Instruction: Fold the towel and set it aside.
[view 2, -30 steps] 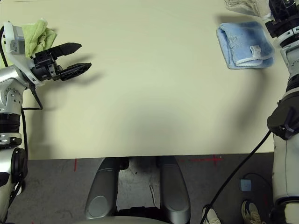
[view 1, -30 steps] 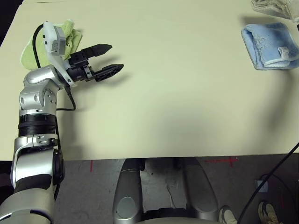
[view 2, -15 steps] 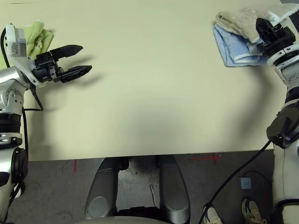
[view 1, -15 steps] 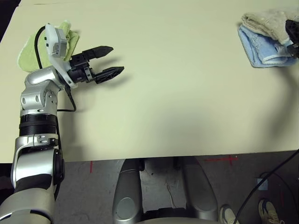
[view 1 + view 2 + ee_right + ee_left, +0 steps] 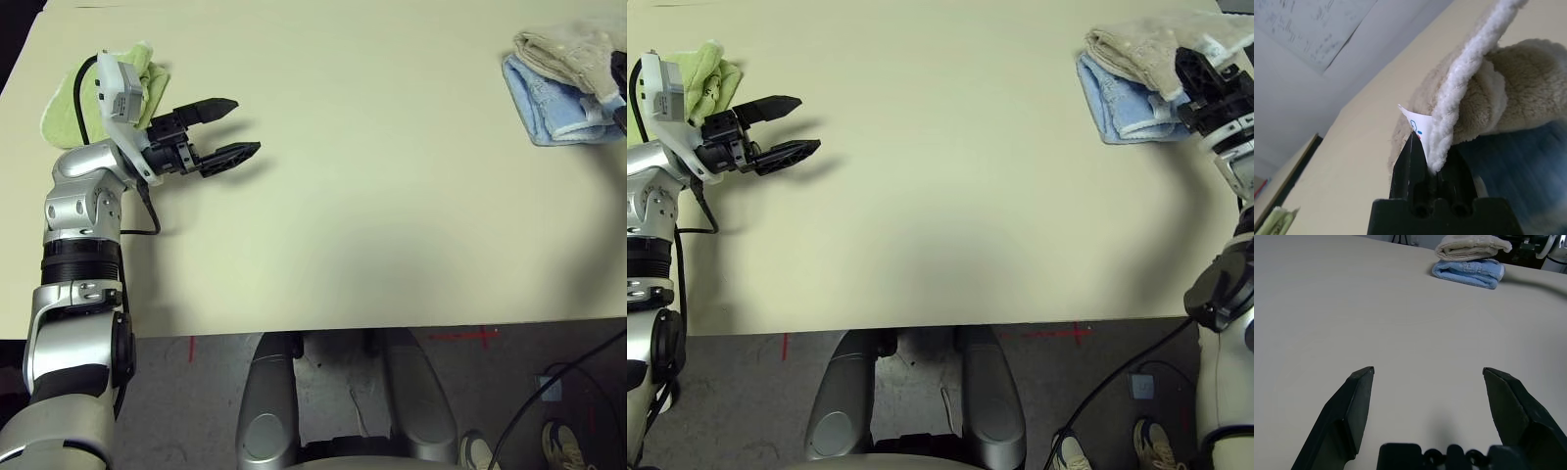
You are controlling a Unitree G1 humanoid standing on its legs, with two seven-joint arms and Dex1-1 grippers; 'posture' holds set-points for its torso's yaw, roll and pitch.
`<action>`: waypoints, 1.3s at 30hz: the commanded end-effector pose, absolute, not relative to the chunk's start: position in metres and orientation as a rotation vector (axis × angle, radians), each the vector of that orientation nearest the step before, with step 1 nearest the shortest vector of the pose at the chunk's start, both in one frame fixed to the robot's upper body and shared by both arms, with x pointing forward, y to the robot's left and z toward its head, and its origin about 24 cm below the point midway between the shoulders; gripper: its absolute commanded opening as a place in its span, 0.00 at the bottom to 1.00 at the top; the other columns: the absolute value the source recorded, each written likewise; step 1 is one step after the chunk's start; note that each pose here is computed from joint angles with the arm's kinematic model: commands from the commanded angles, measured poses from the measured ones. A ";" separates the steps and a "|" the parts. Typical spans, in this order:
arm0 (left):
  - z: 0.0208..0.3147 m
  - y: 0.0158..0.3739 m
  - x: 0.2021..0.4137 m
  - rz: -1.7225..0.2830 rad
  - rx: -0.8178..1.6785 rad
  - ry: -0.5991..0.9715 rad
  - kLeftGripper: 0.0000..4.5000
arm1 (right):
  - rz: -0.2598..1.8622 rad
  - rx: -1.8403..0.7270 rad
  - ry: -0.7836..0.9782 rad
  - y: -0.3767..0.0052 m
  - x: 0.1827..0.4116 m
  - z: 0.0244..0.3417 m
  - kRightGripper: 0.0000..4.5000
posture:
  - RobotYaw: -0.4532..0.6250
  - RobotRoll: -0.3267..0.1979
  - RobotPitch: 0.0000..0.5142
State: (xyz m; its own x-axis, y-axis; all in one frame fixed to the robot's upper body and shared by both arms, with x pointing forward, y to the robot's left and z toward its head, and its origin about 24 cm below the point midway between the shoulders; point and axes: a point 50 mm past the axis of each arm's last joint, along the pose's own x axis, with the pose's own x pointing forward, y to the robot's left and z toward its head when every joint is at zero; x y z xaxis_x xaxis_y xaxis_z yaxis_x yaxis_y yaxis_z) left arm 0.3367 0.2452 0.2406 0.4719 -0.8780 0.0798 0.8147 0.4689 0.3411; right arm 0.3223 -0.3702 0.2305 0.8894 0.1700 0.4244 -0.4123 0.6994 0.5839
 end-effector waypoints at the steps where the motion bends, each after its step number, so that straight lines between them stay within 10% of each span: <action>1: 0.237 0.244 0.338 -1.073 0.288 -0.240 1.00 | 0.293 0.789 -0.347 -0.373 0.311 0.223 0.00 | 0.30 0.62 0.76; 25: 0.237 0.241 0.338 -1.087 0.272 -0.249 1.00 | 0.290 1.061 -0.200 -0.329 0.338 0.236 0.00 | 0.33 0.62 0.76; 39: 0.243 0.234 0.337 -1.101 0.284 -0.248 1.00 | 0.237 1.093 -0.257 -0.356 0.309 0.224 0.00 | 0.32 0.62 0.76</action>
State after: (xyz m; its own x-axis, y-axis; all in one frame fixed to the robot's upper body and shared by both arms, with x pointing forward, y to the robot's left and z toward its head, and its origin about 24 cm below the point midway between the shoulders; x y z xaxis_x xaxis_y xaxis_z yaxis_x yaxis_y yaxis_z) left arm 0.3380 0.2367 0.2461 0.4420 -0.8937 0.0769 0.8289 0.4397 0.3457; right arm 0.3201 -0.3464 0.2193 0.9533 0.0899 0.2882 -0.2982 0.4294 0.8525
